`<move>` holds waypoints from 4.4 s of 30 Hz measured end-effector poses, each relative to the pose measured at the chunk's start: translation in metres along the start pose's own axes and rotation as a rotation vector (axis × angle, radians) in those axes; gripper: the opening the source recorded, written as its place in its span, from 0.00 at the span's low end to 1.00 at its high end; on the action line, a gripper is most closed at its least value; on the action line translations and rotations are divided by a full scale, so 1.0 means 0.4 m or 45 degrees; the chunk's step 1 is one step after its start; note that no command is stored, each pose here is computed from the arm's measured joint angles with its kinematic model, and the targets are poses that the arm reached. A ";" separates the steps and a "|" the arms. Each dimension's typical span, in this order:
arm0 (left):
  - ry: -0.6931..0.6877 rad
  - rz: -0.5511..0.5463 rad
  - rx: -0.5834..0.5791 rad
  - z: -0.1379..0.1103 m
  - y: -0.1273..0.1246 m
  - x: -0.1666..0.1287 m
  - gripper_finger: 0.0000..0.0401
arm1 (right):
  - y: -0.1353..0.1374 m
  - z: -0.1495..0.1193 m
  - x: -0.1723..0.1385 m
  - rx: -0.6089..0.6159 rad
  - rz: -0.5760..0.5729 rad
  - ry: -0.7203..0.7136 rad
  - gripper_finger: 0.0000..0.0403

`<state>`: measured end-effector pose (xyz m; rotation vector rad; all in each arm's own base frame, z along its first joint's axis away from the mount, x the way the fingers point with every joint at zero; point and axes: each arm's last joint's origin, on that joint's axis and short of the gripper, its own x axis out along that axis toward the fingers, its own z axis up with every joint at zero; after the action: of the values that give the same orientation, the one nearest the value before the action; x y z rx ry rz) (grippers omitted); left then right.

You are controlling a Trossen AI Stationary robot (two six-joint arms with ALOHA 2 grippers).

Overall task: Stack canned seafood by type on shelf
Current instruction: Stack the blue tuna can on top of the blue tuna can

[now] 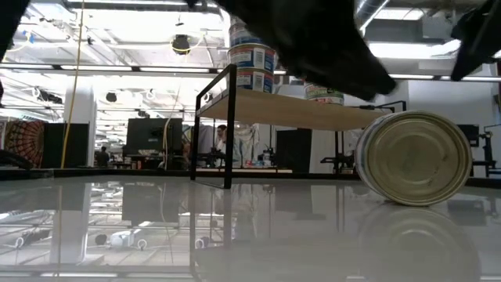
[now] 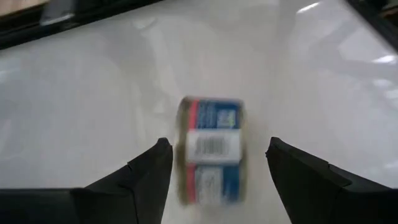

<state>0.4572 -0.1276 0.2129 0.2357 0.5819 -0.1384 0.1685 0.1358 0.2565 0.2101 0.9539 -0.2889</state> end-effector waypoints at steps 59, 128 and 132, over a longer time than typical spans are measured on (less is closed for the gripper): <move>0.063 0.069 0.161 0.005 0.080 0.058 0.48 | 0.031 -0.031 -0.061 0.024 0.037 -0.362 0.73; -0.135 0.148 0.366 0.152 0.092 -0.150 0.48 | -0.074 0.022 -0.272 0.216 0.350 -0.917 0.73; -0.211 0.222 0.466 0.197 0.084 -0.228 0.48 | -0.081 0.022 -0.276 0.167 0.331 -0.927 0.73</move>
<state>0.4299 -0.1099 0.3336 0.6222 0.3657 -0.0938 0.1046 0.1191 0.3510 0.3172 0.1827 -0.1651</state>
